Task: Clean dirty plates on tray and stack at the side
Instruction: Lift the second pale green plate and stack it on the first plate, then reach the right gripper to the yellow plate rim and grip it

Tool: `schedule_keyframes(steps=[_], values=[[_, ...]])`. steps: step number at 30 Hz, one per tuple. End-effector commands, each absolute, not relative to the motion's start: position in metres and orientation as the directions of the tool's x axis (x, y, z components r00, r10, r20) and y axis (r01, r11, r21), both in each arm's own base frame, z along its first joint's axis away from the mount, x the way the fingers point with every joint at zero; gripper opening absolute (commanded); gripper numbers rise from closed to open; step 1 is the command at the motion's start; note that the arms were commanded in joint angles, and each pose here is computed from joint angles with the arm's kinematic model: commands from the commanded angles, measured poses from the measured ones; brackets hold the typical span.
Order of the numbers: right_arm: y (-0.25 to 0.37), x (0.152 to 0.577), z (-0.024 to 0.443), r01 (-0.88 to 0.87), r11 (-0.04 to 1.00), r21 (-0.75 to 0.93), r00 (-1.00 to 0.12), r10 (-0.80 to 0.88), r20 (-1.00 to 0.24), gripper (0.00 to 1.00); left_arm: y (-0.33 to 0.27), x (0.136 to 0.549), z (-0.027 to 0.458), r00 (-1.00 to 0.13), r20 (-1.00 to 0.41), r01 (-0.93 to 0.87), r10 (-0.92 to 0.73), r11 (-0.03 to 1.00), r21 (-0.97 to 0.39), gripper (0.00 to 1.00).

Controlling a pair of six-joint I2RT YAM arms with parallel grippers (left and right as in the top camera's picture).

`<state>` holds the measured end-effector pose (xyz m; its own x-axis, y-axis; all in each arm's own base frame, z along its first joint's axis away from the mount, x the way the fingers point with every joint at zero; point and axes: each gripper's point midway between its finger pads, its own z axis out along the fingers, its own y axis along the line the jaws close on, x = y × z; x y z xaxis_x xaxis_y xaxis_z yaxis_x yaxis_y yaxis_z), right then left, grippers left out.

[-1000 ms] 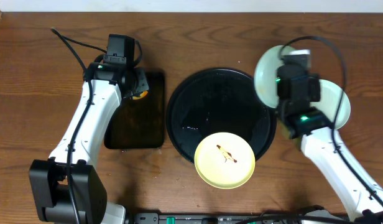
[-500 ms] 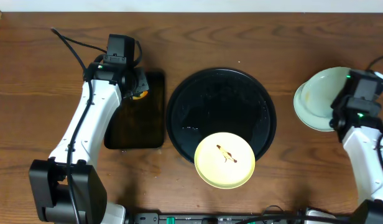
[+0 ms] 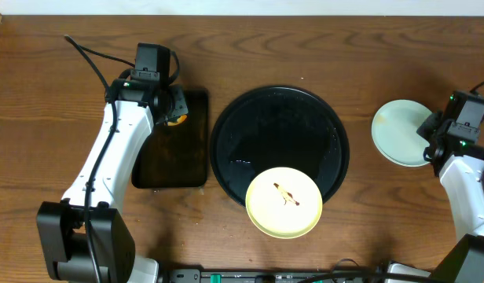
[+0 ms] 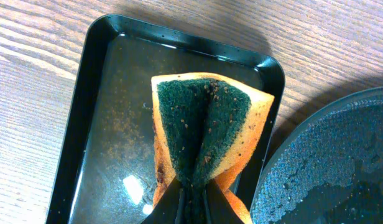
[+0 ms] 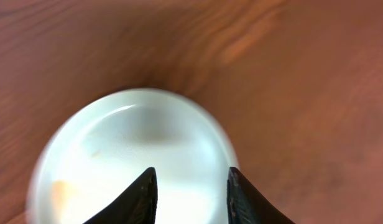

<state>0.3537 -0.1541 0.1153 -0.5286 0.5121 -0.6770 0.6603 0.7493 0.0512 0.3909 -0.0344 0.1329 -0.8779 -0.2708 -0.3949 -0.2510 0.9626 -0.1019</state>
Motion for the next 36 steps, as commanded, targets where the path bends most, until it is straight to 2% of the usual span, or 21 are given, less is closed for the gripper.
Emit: schedule_keyframes(steps=[1, 6, 11, 14, 21, 29, 36], values=[[-0.097, 0.37, 0.108, 0.469, 0.85, 0.241, -0.624, 0.511, -0.591, 0.36, -0.031, 0.392, 0.135, -0.878, -0.403, -0.245, -0.259, 0.966, -0.087, 0.08], [-0.015, 0.357, 0.096, 0.257, 0.881, 0.397, -0.788, 0.429, -0.441, 0.38, -0.031, 0.392, 0.135, -0.878, -0.403, -0.245, -0.259, 0.966, -0.087, 0.08], [0.042, 0.32, 0.081, 0.125, 0.902, 0.414, -0.915, 0.266, -0.304, 0.39, -0.031, 0.392, 0.135, -0.878, -0.403, -0.245, -0.259, 0.966, -0.087, 0.08], [0.07, 0.284, 0.07, 0.086, 0.913, 0.399, -0.97, 0.168, -0.174, 0.43, -0.031, 0.392, 0.135, -0.878, -0.402, -0.245, -0.259, 0.966, -0.087, 0.08], [0.105, 0.232, 0.063, 0.012, 0.93, 0.366, -1.0, 0.017, -0.01, 0.45, -0.031, 0.392, 0.135, -0.879, -0.4, -0.245, -0.259, 0.966, -0.086, 0.08], [0.118, 0.213, 0.053, 0.012, 0.943, 0.331, -0.999, -0.001, 0.039, 0.35, -0.031, 0.391, 0.135, -0.879, -0.4, -0.245, -0.259, 0.966, -0.086, 0.08], [0.115, 0.197, 0.032, 0.061, 0.949, 0.308, -0.996, 0.036, 0.085, 0.34, -0.031, 0.391, 0.135, -0.879, -0.4, -0.245, -0.259, 0.966, -0.086, 0.08]])
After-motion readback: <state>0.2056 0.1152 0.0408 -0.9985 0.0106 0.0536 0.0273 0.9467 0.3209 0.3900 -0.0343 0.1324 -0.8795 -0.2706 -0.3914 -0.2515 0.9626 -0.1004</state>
